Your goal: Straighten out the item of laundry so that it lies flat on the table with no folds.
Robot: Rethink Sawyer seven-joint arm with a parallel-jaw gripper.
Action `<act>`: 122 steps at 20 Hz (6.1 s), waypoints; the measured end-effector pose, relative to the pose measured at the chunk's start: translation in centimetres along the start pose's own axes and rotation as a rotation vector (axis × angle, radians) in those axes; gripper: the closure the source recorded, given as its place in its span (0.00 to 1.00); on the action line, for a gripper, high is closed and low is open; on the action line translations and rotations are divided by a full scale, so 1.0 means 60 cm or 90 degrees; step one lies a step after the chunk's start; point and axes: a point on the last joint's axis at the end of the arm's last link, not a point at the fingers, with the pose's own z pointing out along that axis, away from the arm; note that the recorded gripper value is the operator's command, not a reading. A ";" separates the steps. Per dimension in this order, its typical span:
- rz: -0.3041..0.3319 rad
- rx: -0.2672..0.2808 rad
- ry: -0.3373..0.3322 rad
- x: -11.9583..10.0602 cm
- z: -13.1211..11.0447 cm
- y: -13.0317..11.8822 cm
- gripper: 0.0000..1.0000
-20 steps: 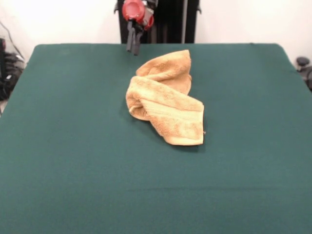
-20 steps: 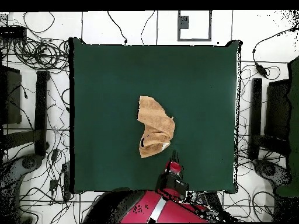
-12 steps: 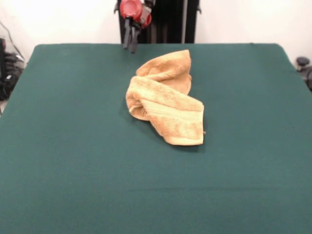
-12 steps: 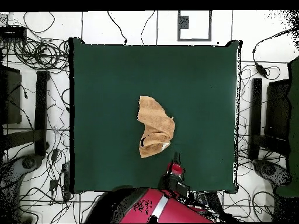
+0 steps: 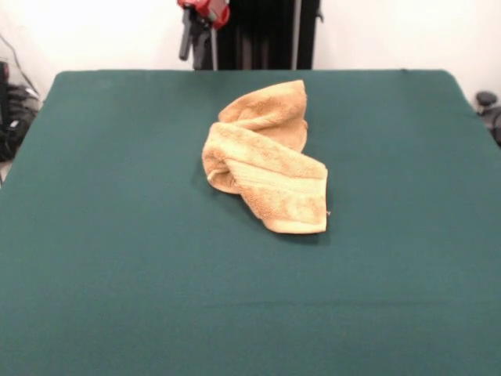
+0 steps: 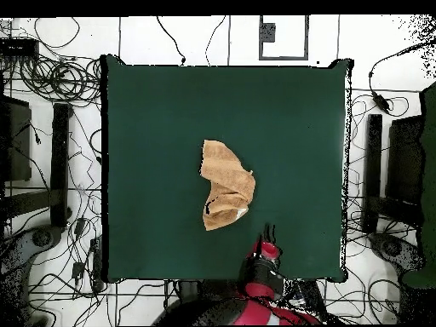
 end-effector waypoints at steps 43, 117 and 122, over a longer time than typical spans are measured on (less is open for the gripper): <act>0.201 -0.019 -0.173 -0.161 -0.089 0.031 0.00; 0.559 -0.203 -0.249 -0.075 0.122 0.000 0.00; 0.608 -0.231 -0.182 -0.079 0.138 0.001 0.00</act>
